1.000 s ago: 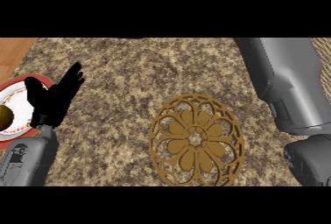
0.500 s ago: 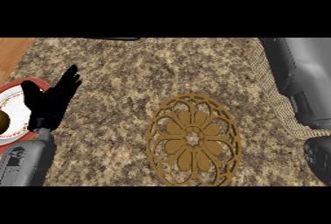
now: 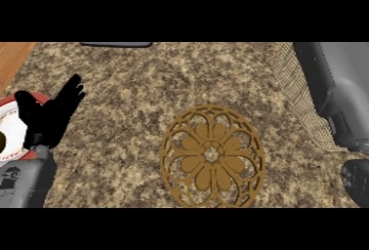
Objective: Pick the sweet potato from the placemat and place it in the basket
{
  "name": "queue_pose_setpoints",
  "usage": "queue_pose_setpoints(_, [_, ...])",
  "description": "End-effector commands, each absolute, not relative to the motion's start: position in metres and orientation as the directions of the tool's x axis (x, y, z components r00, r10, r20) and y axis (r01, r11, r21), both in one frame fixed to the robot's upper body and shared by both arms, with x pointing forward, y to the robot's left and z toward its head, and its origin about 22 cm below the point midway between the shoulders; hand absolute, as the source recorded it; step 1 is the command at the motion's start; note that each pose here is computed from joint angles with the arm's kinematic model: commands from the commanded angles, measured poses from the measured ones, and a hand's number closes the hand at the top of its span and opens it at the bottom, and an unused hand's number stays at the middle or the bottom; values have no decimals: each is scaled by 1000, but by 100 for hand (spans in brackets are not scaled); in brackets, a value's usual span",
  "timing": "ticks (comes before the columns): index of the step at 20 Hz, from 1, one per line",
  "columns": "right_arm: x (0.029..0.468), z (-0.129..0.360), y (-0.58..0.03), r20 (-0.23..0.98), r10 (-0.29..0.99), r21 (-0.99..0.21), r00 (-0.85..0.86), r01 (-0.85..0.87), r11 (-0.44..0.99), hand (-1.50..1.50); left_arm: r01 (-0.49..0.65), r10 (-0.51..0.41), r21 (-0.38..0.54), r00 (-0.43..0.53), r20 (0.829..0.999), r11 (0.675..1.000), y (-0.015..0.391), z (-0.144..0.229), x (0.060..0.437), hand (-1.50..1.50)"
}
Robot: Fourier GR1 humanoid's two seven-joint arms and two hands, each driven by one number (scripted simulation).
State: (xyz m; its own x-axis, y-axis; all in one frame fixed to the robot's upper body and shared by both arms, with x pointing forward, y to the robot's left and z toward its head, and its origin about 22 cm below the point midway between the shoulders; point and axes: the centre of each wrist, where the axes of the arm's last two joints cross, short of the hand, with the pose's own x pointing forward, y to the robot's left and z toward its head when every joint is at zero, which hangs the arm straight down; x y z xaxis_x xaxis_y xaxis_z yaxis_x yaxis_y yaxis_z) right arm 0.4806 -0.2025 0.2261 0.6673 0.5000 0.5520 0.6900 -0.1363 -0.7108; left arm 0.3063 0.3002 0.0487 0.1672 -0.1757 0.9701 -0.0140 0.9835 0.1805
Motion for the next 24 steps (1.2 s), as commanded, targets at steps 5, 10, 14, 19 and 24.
queue_pose_setpoints(5, [478, 202, -202, 685, 341, -654, 644, 750, -101, 150, -35, -165, 173, 163, 973, 984, 309, 34, 296, 0])
queue_pose_setpoints(10, [466, 175, -262, 733, 219, -614, 644, 765, -195, -150, -45, -177, 187, 173, 969, 981, 298, 40, 304, 0])
queue_pose_setpoints(14, [468, 177, -244, 731, 256, -610, 633, 774, -171, -150, -22, -181, 187, 169, 969, 982, 306, 58, 303, 0])
queue_pose_setpoints(19, [465, 168, -254, 775, 307, -523, 553, 833, -180, -150, -18, -176, 182, 175, 969, 983, 303, 61, 303, 0])
queue_pose_setpoints(24, [454, 204, -271, 894, 259, -308, 366, 921, -236, -150, -71, -178, 195, 197, 964, 978, 310, 42, 297, 0])
